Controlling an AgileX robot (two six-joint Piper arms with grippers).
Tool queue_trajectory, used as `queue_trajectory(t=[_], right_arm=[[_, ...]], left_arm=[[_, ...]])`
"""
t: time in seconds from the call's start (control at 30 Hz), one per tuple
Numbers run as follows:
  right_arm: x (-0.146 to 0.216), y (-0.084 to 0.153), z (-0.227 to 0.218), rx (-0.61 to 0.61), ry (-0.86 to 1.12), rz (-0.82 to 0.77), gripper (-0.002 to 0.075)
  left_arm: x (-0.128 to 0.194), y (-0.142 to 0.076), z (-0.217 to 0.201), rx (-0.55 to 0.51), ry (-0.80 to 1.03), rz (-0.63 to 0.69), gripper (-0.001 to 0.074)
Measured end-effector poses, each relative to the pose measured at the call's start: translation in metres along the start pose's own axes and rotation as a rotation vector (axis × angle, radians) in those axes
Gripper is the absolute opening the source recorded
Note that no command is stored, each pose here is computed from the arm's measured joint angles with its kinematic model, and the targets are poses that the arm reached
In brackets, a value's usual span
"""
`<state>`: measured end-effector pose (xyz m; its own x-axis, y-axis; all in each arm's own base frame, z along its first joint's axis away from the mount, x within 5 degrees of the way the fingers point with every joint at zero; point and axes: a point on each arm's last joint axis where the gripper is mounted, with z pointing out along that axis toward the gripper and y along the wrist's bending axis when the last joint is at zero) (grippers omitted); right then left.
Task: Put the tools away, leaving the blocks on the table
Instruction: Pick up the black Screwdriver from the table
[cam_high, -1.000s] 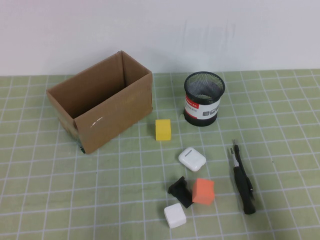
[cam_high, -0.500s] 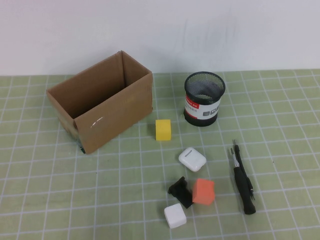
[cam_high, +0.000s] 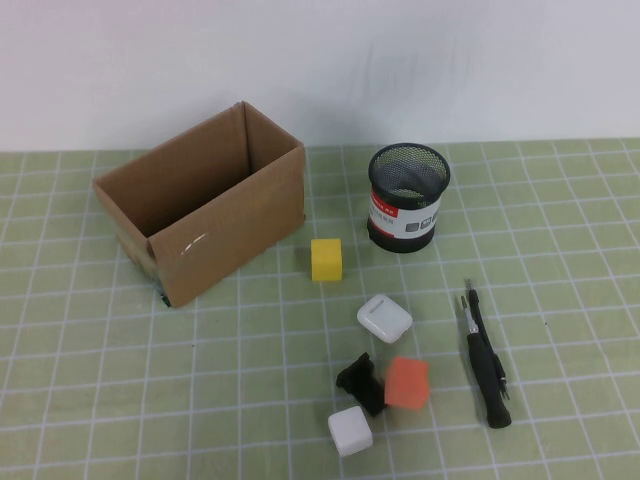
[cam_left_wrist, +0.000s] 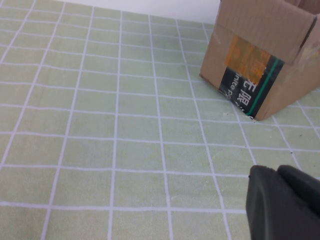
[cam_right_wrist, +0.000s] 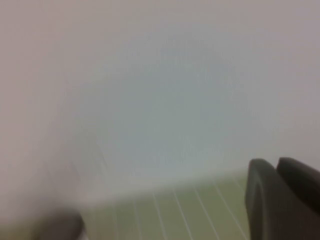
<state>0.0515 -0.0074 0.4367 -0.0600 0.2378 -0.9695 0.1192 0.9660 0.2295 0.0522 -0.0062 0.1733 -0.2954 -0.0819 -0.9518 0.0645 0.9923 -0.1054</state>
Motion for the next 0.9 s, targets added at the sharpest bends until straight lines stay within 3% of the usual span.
queue_trajectory(t=[0.13, 0.27, 0.5, 0.67, 0.9], right_arm=[[0.016, -0.003, 0.035, 0.064, 0.237, -0.083, -0.0008], [0.026, 0.000, 0.063, 0.056, 0.367, -0.044, -0.0008], [0.068, 0.013, 0.122, -0.067, 0.773, 0.027, -0.0008], [0.096, 0.028, 0.156, -0.192, 0.952, 0.035, 0.0005], [0.135, 0.067, 0.176, -0.296, 1.071, -0.169, 0.0165]], left_arm=[[0.000, 0.000, 0.000, 0.000, 0.000, 0.000, -0.0004], [0.000, 0.000, 0.000, 0.000, 0.000, 0.000, -0.0004], [0.000, 0.000, 0.000, 0.000, 0.000, 0.000, -0.0004], [0.000, 0.000, 0.000, 0.000, 0.000, 0.000, -0.0004], [0.000, 0.000, 0.000, 0.000, 0.000, 0.000, -0.0004]])
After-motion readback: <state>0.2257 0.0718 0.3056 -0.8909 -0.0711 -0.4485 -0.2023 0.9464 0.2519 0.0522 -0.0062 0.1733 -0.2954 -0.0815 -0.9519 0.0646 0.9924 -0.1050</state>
